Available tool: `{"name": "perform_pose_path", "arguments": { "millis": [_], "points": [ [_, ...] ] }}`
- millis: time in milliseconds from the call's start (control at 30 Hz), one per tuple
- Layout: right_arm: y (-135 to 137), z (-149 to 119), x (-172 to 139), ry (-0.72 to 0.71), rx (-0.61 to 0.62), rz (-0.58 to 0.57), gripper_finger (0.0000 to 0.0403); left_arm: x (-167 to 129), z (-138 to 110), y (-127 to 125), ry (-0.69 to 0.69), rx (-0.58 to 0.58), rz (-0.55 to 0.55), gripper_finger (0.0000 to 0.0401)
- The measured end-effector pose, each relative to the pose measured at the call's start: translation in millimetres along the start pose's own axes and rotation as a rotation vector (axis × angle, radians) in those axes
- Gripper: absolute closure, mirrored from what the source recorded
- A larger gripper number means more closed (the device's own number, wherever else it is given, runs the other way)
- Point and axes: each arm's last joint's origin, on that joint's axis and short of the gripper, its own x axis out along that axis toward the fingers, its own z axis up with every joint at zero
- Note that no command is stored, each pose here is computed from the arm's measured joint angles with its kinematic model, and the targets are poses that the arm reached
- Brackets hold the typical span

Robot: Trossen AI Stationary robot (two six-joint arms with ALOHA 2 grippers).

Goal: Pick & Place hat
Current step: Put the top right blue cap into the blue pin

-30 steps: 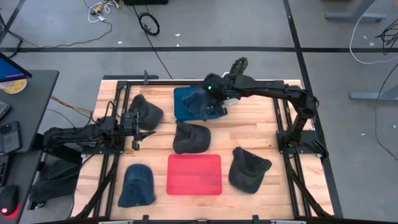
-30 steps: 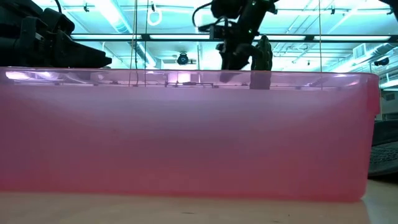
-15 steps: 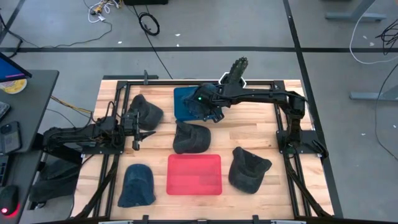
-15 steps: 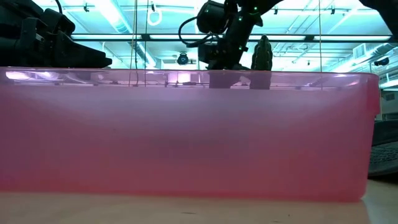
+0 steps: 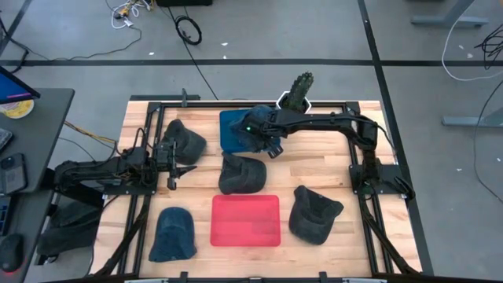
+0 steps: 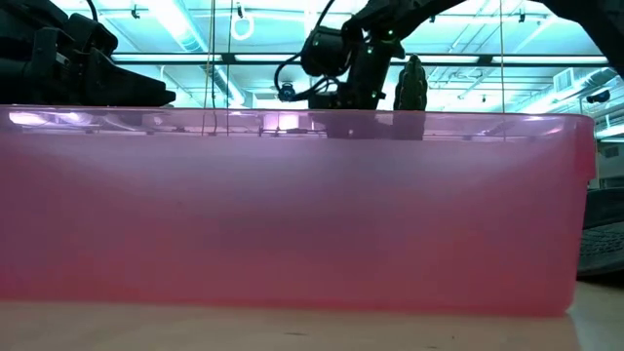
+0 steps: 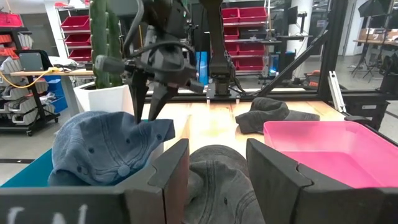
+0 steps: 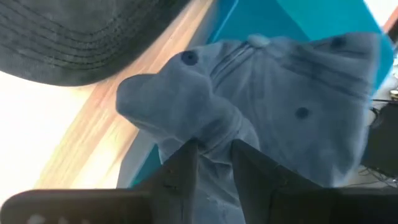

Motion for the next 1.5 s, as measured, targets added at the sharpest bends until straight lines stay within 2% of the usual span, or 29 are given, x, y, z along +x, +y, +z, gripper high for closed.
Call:
{"name": "perform_pose_path", "arguments": {
  "millis": [167,333,633,1000,1167,1333,1500],
  "points": [
    [-2.6,3.2,7.6,-0.014,0.011,-0.023,0.0310,0.0,0.0,0.0,0.000,0.000,0.000,0.0236],
    [-6.3,6.0,6.9,-0.044,0.035,-0.062,0.0389,0.0,0.0,0.0,0.000,0.000,0.000,0.0236],
    [-20.5,7.1,6.5,-0.134,0.347,-0.149,0.0398,0.0,0.0,0.0,0.000,0.000,0.000,0.0236],
    [-12.0,4.3,22.7,-0.111,0.494,-0.009,0.0401,0.0,0.0,0.0,-0.001,0.000,0.000,0.0236],
    [-15.5,6.2,25.0,-0.119,0.529,-0.056,0.0375,0.0,0.1,0.0,-0.001,0.000,0.001,0.0236],
    [-23.3,8.1,24.1,-0.168,0.602,-0.119,0.0324,0.0,0.0,0.0,-0.001,0.000,0.000,0.0236],
    [-26.6,5.5,24.4,-0.180,0.636,-0.124,0.0272,0.0,0.0,0.0,-0.001,0.000,0.001,0.0236]
  ]
}}
